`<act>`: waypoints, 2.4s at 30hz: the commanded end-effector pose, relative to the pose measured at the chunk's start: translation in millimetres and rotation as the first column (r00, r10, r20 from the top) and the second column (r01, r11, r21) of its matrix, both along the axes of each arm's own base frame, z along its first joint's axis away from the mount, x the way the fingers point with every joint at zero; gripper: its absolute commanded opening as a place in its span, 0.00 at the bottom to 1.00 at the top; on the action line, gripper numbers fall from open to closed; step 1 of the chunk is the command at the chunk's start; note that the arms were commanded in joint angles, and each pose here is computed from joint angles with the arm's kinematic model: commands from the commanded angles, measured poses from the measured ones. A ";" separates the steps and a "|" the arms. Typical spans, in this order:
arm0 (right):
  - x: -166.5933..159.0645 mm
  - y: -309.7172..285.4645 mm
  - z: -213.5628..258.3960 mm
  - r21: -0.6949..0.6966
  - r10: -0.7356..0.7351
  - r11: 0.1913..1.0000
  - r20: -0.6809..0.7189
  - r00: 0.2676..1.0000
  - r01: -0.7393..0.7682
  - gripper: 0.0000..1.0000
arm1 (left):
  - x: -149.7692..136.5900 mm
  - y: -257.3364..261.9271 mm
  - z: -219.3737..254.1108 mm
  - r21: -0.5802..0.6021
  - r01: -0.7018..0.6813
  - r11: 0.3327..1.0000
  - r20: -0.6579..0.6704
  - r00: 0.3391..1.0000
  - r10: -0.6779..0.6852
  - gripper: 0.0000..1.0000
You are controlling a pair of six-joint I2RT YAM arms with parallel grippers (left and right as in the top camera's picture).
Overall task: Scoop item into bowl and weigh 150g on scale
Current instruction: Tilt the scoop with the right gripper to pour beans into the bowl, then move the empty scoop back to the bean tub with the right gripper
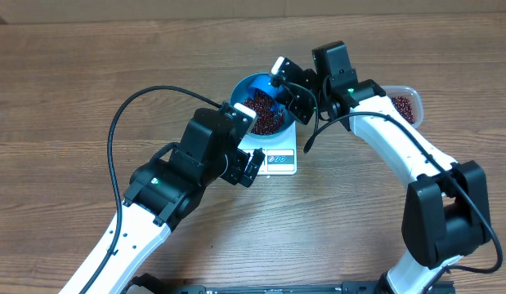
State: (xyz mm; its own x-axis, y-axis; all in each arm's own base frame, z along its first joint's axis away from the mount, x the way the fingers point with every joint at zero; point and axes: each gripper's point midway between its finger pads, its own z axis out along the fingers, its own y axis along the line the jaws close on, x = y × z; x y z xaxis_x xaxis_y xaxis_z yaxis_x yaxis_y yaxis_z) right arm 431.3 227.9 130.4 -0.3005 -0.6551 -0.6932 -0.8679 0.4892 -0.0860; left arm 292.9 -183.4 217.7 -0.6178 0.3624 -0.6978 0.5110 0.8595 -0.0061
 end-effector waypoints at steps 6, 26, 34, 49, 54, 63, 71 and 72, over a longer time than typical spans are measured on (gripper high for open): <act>-10.7 3.1 58.3 0.025 0.014 1.000 0.118 0.993 -0.017 0.04 | 3.7 -2.4 12.1 -0.023 0.000 1.000 0.022 1.000 0.000 1.00; -12.9 -3.5 74.1 -0.018 0.035 0.999 0.187 0.982 -0.032 0.04 | 3.7 -2.4 12.2 -0.023 0.000 1.000 0.022 1.000 0.000 1.00; -11.4 -1.7 76.5 -0.023 0.032 0.999 0.204 0.978 -0.028 0.04 | 3.7 -2.4 12.2 -0.023 0.001 1.000 0.022 1.000 0.000 1.00; -6.2 0.3 83.4 -0.010 0.029 1.000 0.238 0.971 -0.027 0.04 | 3.5 -2.5 12.0 -0.023 0.001 1.000 0.021 1.000 -0.001 1.00; -6.6 0.3 83.7 0.002 0.015 1.000 0.226 0.974 -0.016 0.04 | 3.2 -3.0 12.0 -0.025 0.003 1.000 0.020 1.000 -0.003 0.99; -19.2 5.8 113.4 0.220 -0.156 0.965 0.056 0.986 0.140 0.04 | 3.8 -2.5 12.3 -0.024 0.001 1.000 0.023 1.000 0.000 1.00; -26.3 -17.3 163.4 0.336 -0.370 0.875 0.003 0.929 0.347 0.04 | 3.8 -2.5 12.3 -0.023 0.001 1.000 0.023 1.000 0.000 1.00; -23.5 -26.1 164.4 0.327 -0.426 0.855 0.002 0.905 0.402 0.04 | 3.8 -2.5 12.3 -0.023 0.001 1.000 0.023 1.000 0.000 1.00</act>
